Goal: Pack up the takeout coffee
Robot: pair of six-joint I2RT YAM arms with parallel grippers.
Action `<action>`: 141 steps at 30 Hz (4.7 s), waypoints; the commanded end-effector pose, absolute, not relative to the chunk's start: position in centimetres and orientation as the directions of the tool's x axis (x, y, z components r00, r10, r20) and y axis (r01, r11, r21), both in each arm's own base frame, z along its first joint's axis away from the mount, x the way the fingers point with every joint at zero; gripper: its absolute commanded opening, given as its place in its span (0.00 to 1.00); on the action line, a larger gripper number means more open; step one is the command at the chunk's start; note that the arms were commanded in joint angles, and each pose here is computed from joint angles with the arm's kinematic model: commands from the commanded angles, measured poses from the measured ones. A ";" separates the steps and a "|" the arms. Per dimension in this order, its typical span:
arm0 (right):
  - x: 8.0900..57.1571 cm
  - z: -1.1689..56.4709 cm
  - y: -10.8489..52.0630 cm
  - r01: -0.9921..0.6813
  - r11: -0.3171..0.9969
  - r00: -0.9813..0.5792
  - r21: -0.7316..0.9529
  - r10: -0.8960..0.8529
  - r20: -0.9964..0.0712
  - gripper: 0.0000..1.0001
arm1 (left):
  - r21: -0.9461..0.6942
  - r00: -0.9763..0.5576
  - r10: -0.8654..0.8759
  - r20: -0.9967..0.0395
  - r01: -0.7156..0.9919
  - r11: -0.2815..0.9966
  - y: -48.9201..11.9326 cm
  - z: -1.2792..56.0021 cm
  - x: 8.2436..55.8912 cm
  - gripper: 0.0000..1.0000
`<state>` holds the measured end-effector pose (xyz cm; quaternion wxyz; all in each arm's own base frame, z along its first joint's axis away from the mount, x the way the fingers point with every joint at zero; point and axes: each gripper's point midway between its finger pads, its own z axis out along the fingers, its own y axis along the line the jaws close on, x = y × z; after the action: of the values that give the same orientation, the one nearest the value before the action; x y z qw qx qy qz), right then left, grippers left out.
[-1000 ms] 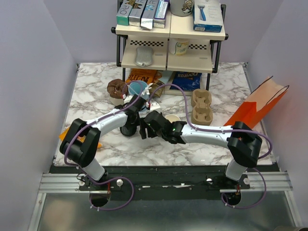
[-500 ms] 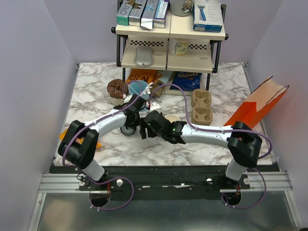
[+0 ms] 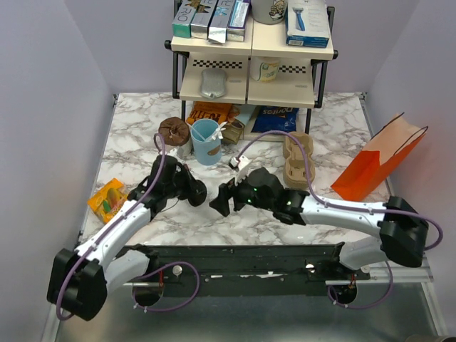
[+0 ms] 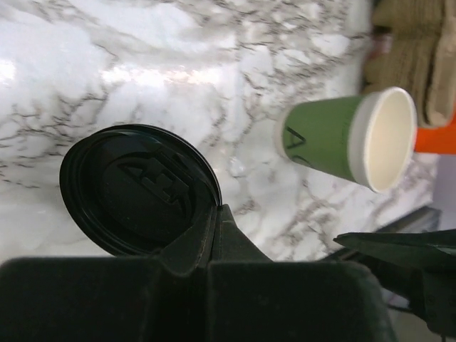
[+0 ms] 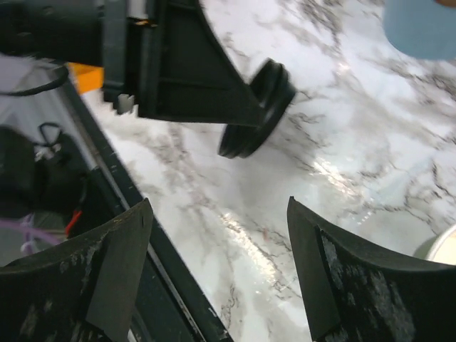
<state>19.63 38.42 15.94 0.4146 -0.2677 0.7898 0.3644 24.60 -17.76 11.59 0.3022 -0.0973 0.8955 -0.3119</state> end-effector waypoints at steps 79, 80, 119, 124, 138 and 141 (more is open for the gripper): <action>22.0 21.8 34.7 -0.273 0.680 -0.782 0.680 0.255 -0.569 0.55 | -0.577 -0.513 -0.267 -0.815 0.684 0.447 -23.4 24.7 17.3 0.00; 22.0 21.5 34.7 -0.279 0.687 -0.785 0.671 0.240 -0.571 0.54 | -0.578 -0.516 -0.266 -0.814 0.681 0.449 -23.5 24.5 17.3 0.00; 18.7 14.9 38.2 -0.714 0.601 -0.623 0.360 -0.310 -0.719 0.56 | -0.536 -0.676 -0.377 -0.633 0.031 0.843 -16.5 11.0 18.5 0.48; 16.4 11.7 37.3 -0.661 0.658 -0.697 0.361 -0.359 -0.621 0.56 | -0.508 -0.788 -0.352 -0.506 -0.058 0.859 -15.5 8.3 15.1 0.59; 15.7 6.1 37.5 -0.584 0.740 -0.779 0.335 -0.394 -0.488 0.54 | -0.544 -0.847 -0.338 -0.411 -0.070 0.836 -16.8 5.2 13.7 0.59; 15.7 5.5 37.7 -0.580 0.745 -0.783 0.331 -0.397 -0.479 0.48 | -0.552 -0.840 -0.348 -0.417 -0.071 0.831 -16.8 5.3 13.9 0.59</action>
<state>15.63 37.26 5.82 0.1960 -0.2729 0.9083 0.2493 14.07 -16.18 5.29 0.2653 -0.1119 0.9249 -0.2481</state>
